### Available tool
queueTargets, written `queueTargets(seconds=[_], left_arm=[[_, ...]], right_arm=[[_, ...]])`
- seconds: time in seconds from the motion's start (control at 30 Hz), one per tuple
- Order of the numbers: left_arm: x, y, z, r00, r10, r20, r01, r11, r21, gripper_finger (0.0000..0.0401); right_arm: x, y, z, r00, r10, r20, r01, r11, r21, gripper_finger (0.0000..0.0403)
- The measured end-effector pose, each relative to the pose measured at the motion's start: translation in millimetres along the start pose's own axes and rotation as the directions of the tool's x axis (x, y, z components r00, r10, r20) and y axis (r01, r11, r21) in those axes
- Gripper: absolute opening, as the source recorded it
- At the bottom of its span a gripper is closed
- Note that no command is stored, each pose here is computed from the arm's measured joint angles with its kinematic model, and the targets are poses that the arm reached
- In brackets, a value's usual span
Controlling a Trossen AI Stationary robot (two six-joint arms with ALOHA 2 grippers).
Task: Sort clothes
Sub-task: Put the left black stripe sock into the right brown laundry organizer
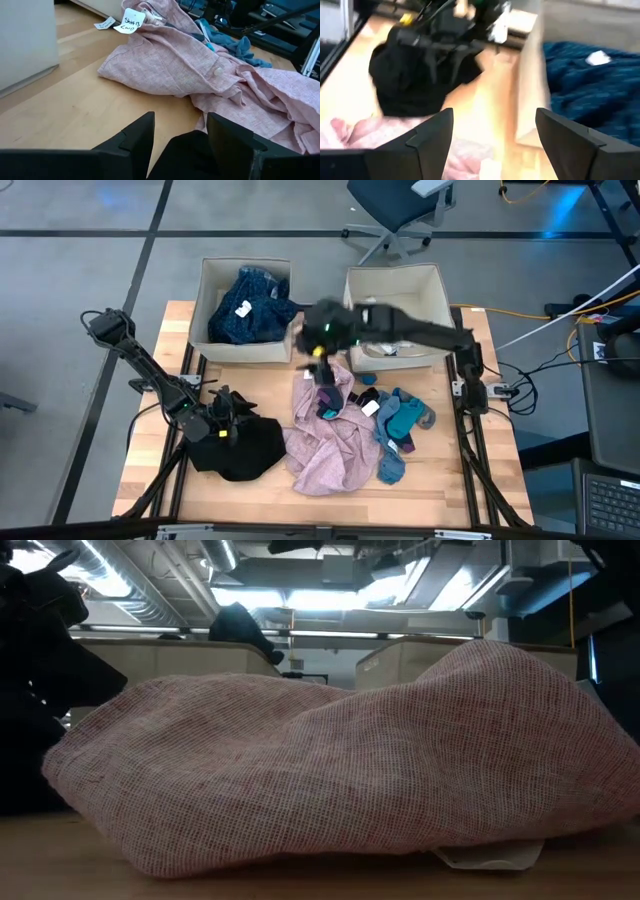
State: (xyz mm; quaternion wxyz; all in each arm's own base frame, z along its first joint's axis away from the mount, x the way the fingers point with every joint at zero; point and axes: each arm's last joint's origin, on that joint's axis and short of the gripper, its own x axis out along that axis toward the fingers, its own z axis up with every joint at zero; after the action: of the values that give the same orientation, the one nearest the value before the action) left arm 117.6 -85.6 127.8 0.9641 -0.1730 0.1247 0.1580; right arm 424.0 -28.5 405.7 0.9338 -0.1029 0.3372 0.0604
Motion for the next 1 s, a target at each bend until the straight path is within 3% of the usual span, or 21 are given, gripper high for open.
queueTargets(seconds=[0.33, 0.5, 0.63, 1.0], left_arm=[[0, -1, 0, 1.0, -0.018, -0.017, 0.019, 0.997, 0.071, 0.0172], [0, -2, -1, 0.997, -0.062, -0.056, 0.066, 0.995, 0.077, 0.0172], [-1, -6, -1, 0.986, -0.136, -0.095, 0.141, 0.989, 0.045, 0.0172], [-1, -15, 1, 0.941, -0.266, -0.209, 0.272, 0.962, -0.003, 0.0172]], right_arm=[[52, 82, -23, 0.989, 0.1, -0.112, -0.101, 0.995, -0.007, 0.0282], [75, 115, -39, 0.988, 0.098, -0.119, -0.098, 0.995, 0.006, 0.0282], [84, 137, -43, 0.992, 0.108, -0.068, -0.106, 0.994, 0.038, 0.0282], [83, 183, -46, 0.983, 0.167, -0.074, -0.147, 0.963, 0.225, 0.0282]])
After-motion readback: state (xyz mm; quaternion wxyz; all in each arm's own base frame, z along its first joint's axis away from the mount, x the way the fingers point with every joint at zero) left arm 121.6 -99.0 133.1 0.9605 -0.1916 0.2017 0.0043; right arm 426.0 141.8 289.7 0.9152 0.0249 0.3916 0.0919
